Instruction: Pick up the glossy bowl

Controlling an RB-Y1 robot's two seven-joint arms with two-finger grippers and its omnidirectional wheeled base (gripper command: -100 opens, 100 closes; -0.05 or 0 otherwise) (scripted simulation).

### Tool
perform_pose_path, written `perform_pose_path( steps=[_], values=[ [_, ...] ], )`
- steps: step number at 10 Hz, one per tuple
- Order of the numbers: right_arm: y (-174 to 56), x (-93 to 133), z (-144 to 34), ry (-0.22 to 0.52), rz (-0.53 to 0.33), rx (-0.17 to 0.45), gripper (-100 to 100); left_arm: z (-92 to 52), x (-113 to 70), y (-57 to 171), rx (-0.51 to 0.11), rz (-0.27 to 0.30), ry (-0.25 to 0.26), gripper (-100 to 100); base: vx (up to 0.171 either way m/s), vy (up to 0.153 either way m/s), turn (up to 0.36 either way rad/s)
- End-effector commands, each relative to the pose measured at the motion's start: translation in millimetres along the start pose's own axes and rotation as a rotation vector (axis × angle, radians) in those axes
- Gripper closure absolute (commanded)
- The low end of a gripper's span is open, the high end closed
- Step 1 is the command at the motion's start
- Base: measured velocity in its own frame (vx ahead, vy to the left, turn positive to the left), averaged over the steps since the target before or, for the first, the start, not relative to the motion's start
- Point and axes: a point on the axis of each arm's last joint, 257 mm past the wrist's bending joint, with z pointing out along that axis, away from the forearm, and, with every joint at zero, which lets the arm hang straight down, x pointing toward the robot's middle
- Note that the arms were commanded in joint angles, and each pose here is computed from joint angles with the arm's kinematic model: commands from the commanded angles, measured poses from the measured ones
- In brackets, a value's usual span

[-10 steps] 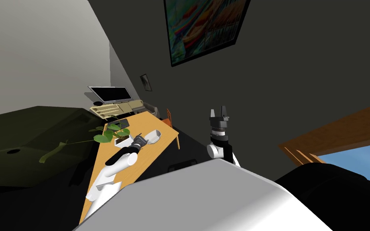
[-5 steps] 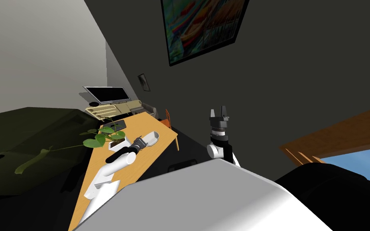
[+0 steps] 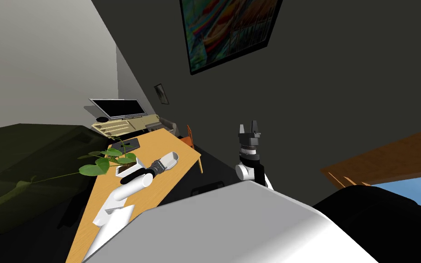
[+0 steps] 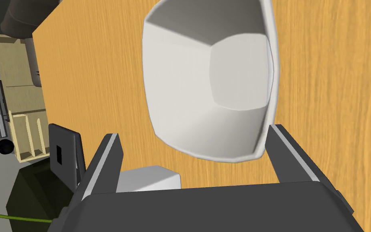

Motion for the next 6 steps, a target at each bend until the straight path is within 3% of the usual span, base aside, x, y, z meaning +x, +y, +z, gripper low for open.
perform_pose_path(
  steps=[1, 6],
  values=[
    [0.0, 0.0, 0.0, 0.000, 0.000, 0.000, 0, 2.6, -5.8, 7.2, -0.035, -0.001, -0.017, -100, 0.061, -0.024, -0.015],
    [0.0, 0.0, 0.0, 0.000, 0.000, 0.000, 0, 5.0, -46.9, 42.8, -0.188, -0.003, -0.112, -100, 0.064, -0.029, -0.027]
  ],
)
